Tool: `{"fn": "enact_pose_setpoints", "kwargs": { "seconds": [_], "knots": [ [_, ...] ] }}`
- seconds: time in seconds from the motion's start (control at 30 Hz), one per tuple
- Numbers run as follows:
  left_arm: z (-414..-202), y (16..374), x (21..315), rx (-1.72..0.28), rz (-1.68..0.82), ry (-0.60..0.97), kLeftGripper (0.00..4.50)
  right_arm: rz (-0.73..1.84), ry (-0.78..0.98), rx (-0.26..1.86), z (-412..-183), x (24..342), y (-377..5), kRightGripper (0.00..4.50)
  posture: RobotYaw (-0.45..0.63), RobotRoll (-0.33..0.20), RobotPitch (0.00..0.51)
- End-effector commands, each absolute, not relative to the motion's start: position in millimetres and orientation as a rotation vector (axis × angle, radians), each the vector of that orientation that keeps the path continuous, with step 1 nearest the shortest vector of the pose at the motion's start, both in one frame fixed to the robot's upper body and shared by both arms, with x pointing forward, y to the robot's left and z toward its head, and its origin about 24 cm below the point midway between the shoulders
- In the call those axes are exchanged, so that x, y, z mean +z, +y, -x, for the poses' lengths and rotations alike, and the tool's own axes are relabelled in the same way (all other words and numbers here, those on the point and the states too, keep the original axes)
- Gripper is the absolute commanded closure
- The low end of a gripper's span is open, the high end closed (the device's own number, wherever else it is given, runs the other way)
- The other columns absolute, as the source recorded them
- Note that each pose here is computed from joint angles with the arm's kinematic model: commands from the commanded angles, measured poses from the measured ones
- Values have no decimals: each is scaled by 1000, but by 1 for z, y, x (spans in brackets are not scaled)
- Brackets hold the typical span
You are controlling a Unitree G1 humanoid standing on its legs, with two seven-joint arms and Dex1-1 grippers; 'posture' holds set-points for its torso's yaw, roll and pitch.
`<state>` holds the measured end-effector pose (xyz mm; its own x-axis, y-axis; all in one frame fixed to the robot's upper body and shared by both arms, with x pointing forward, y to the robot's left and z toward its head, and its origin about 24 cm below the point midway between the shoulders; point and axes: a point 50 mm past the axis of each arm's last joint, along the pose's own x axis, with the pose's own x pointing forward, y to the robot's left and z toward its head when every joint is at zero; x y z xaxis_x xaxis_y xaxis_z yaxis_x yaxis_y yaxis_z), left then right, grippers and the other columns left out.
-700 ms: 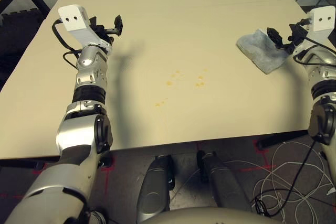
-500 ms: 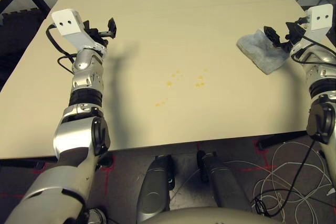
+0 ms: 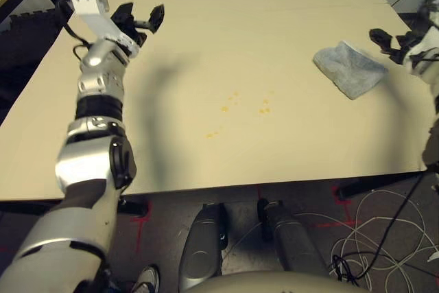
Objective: Wipe the water off the table with a rag.
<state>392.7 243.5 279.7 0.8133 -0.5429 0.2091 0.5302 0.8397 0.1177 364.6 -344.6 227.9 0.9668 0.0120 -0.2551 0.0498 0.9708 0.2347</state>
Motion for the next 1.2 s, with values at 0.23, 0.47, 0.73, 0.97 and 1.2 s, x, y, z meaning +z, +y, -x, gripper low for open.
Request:
{"fn": "enact_pose_setpoints", "kwargs": {
  "seconds": [0.23, 0.47, 0.73, 0.97, 1.2],
  "knots": [
    [-384, 223, 284, -904, -116, -78, 0, -493, 500, 129, -348, 198, -328, 21, 0, 0, 196],
    [-381, 212, 277, -997, -111, -31, 0, -527, 524, 122, -358, 175, -312, 21, 8, 0, 208],
    [-377, 205, 276, -1016, -111, -28, 0, -636, 483, 89, -374, 163, -292, 21, 32, 0, 221],
    [-374, 202, 276, -1011, -97, -38, 0, -671, 417, 95, -386, 170, -278, 21, 52, 0, 226],
    [-370, 198, 269, -1009, -75, -27, 0, -635, 364, 71, -393, 176, -274, 21, 59, 0, 225]
  ]
}}
